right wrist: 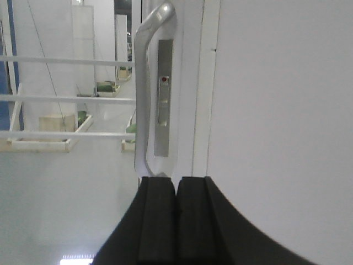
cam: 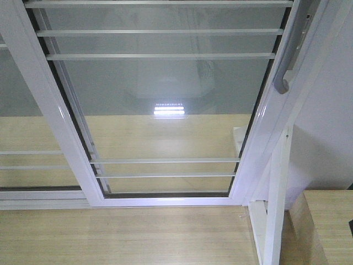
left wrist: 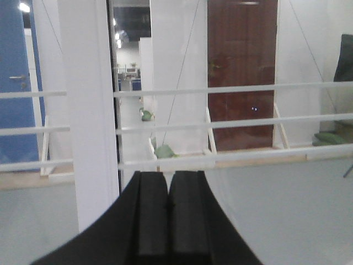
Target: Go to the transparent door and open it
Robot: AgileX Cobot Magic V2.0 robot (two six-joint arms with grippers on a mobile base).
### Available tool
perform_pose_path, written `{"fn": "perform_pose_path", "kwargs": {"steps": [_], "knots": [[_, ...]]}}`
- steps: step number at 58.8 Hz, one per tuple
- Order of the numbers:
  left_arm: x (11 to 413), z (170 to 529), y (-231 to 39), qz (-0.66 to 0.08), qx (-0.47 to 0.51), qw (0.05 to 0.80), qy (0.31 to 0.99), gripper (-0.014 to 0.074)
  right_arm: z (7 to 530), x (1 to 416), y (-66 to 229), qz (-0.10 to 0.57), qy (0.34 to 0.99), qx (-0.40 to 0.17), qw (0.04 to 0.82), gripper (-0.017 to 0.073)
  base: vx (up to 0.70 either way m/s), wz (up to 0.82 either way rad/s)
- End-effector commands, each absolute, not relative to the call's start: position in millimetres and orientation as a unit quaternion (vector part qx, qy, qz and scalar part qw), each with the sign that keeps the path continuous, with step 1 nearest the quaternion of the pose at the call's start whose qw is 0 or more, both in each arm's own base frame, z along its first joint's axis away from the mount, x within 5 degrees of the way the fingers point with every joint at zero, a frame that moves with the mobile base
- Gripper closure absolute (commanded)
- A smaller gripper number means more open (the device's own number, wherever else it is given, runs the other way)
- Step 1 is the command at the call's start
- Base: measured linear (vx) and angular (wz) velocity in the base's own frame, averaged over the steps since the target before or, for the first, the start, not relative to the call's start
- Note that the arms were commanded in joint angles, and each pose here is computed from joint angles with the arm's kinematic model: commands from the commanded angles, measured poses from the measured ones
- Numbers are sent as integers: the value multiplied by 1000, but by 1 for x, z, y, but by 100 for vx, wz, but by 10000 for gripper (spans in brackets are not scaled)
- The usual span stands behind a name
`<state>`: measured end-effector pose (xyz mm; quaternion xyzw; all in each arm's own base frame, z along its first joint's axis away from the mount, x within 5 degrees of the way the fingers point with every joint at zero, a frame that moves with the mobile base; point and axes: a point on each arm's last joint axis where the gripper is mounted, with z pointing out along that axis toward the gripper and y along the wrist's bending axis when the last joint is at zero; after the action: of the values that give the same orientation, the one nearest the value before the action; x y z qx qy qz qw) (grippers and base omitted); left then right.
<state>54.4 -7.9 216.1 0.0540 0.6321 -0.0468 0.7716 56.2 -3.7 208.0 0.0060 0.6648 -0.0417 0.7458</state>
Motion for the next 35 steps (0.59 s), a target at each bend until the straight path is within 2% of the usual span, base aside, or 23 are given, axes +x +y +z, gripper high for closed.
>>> {"fn": "perform_pose_path", "kwargs": {"steps": [1, 10, 17, 26, 35], "knots": [[50, 227, -7, -57, 43, 822, 565, 599, 221, 52, -4, -51, 601, 8, 798, 567, 0, 0], [42, 258, -6, -60, 38, 848, 526, 599, 259, 43, -4, -31, 564, 21, 825, 567, 0, 0], [29, 300, -4, -58, 40, 856, 512, 599, 302, 31, -2, -44, 563, 8, 825, 567, 0, 0], [32, 343, -5, -24, 65, 842, 534, 599, 341, 37, -2, -42, 578, 8, 815, 567, 0, 0], [70, 358, -10, -17, 74, 810, 582, 599, 345, 74, -5, -43, 631, 7, 775, 567, 0, 0]]}}
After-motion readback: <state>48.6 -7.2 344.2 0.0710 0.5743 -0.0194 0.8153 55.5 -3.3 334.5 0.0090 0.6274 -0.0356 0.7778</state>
